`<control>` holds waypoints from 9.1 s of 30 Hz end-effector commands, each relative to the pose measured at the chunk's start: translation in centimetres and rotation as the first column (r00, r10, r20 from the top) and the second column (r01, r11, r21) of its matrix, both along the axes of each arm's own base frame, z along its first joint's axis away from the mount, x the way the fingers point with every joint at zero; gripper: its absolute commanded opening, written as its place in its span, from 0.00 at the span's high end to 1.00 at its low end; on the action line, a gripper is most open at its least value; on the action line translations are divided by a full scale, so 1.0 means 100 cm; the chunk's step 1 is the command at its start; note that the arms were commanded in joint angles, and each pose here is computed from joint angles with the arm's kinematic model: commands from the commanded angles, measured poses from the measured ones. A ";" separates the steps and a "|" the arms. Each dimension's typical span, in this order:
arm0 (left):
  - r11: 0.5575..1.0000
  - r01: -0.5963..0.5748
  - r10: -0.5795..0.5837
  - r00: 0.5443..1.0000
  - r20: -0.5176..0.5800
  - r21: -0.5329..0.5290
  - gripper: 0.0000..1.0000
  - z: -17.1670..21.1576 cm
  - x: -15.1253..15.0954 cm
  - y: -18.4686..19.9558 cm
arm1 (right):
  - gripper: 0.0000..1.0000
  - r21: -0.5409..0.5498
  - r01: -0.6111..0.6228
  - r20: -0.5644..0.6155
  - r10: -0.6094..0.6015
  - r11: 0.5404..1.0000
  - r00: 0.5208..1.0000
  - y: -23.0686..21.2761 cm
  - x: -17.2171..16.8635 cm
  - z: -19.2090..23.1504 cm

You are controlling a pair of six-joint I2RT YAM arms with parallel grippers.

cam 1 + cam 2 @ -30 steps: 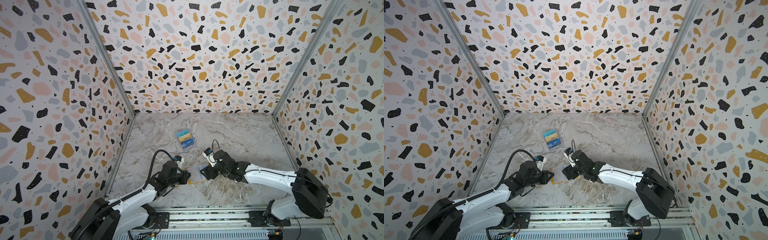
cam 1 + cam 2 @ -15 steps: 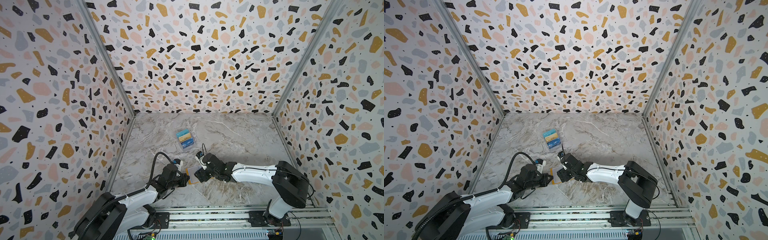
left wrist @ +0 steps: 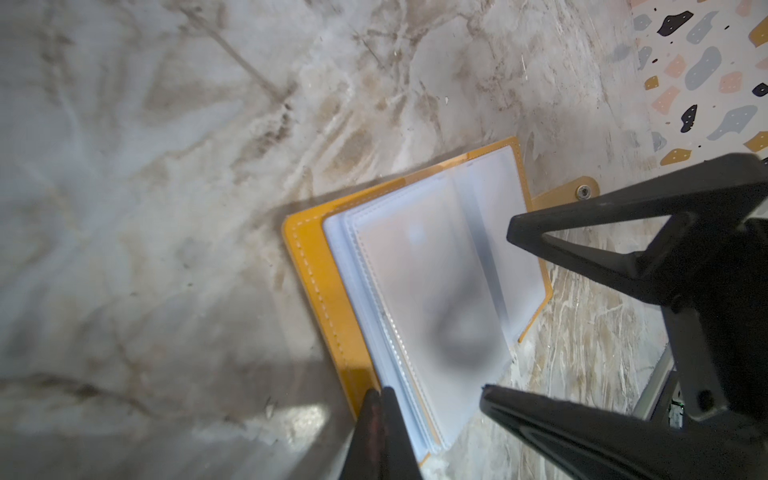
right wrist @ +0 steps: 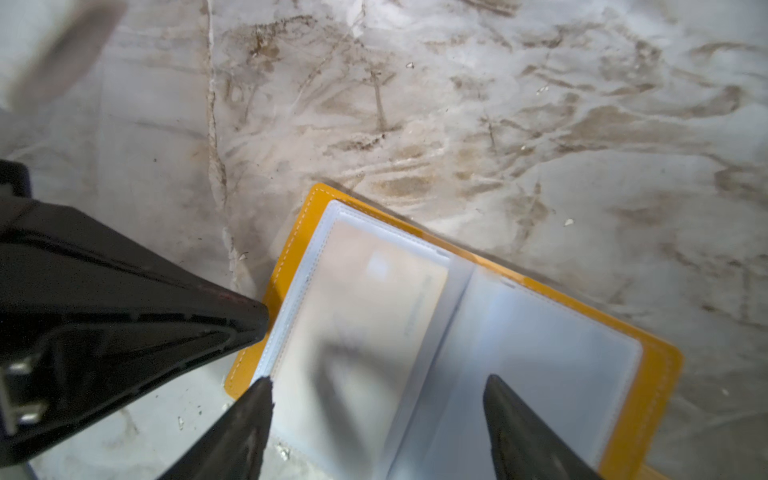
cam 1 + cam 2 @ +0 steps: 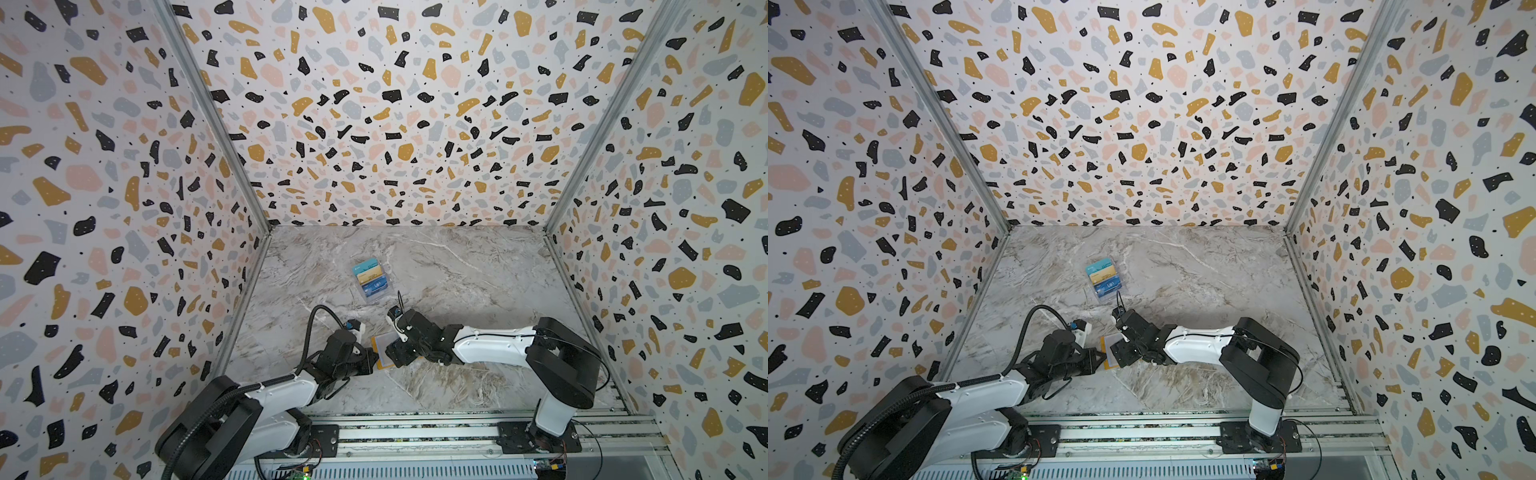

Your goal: Take the credit cards out of the card holder

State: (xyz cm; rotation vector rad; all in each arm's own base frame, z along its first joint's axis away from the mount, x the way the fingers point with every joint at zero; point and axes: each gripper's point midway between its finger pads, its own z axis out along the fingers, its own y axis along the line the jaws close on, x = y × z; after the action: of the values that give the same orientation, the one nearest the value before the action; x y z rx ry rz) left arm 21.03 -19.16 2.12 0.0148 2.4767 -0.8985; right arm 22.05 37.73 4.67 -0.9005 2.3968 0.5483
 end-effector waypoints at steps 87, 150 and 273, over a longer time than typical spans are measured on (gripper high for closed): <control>0.995 -0.002 0.005 1.000 -0.022 0.097 1.00 -0.026 -0.012 0.018 | 0.51 -0.162 0.223 0.102 -0.208 0.961 0.973 -0.086 0.040 0.050; 0.976 0.100 -0.097 0.995 -0.026 0.193 1.00 -0.037 -0.004 0.011 | 0.69 0.378 0.106 -0.534 0.123 0.920 0.836 -0.011 -0.001 0.024; 0.982 0.094 -0.088 0.995 -0.045 0.163 1.00 -0.036 -0.015 0.014 | 1.00 0.389 0.219 -0.472 -0.011 0.895 0.882 -0.053 0.022 0.022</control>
State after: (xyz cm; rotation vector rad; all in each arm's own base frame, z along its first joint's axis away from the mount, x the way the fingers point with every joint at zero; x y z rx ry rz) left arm 22.65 -19.74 1.94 0.1878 2.4271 -0.8087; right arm 23.54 32.73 5.74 -0.4339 2.5674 1.3641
